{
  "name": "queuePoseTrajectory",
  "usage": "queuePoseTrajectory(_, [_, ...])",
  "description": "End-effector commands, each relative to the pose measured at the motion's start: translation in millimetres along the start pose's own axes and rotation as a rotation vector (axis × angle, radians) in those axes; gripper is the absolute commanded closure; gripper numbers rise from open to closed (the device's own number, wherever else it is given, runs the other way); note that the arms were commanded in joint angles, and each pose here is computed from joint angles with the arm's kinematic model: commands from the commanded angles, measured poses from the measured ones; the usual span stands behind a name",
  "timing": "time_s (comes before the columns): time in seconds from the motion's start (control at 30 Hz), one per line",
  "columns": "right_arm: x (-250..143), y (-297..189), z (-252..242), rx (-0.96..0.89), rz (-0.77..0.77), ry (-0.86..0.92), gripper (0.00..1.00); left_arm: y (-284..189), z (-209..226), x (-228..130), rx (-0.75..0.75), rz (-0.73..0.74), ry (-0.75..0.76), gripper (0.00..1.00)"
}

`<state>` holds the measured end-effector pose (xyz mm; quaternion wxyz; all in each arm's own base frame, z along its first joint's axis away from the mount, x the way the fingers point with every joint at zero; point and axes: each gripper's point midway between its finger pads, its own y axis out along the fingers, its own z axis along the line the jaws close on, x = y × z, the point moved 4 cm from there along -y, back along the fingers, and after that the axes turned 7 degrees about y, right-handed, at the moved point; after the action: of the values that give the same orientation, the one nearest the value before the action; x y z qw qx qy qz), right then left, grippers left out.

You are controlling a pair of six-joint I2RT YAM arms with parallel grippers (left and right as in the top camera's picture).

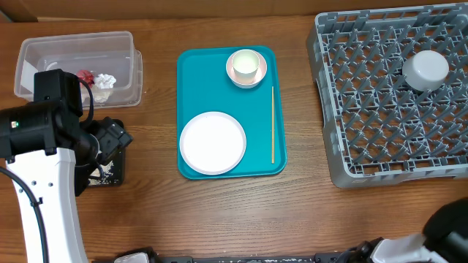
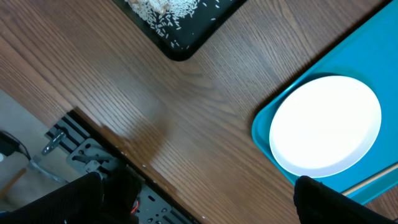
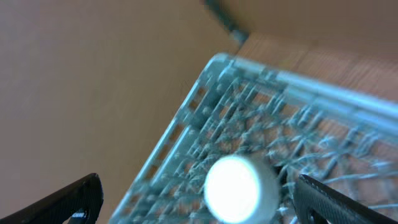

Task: Sort waste into correct bins and load items into the dishwasher
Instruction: 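Move the right gripper back left over the teal tray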

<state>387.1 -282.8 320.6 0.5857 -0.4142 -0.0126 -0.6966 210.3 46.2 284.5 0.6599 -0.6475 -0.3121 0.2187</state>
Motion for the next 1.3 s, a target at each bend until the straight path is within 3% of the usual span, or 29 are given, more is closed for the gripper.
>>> queuePoseTrajectory(0.0, [-3.1,-2.0,10.9,-0.126,-0.091,-0.104,0.0,1.7,1.5,1.4,0.019,-0.001,-0.005,0.0])
queuePoseTrajectory(0.27, [-121.9,-16.6,128.9,0.466,0.425,-0.197,0.04,1.7,1.5,1.4,0.019,-0.001,-0.005,0.0])
queuePoseTrajectory(0.43, [-196.7,-30.5,172.5,0.508,0.565,-0.288,0.0,1.7,1.5,1.4,0.019,-0.001,-0.005,0.0])
queuePoseTrajectory(0.63, [-291.8,-40.1,191.3,0.303,0.517,-0.629,0.0,1.7,1.5,1.4,0.019,-0.001,-0.005,0.0])
queuePoseTrajectory(0.77, [-343.7,-50.4,206.3,0.247,0.465,-0.763,0.0,1.7,1.5,1.4,0.019,-0.001,-0.005,0.0])
queuePoseTrajectory(1.0, [-420.9,-45.8,227.0,0.325,0.467,-0.889,0.0,1.7,1.5,1.4,0.018,-0.002,-0.005,0.0])
queuePoseTrajectory(1.17, [-462.1,-29.9,236.1,0.426,0.471,-0.969,0.16,1.7,1.5,1.4,0.018,-0.002,-0.005,0.0])
queuePoseTrajectory(1.27, [-485.9,-18.2,235.9,0.46,0.483,-0.979,0.16,1.7,1.5,1.4,0.018,-0.002,-0.005,0.0])
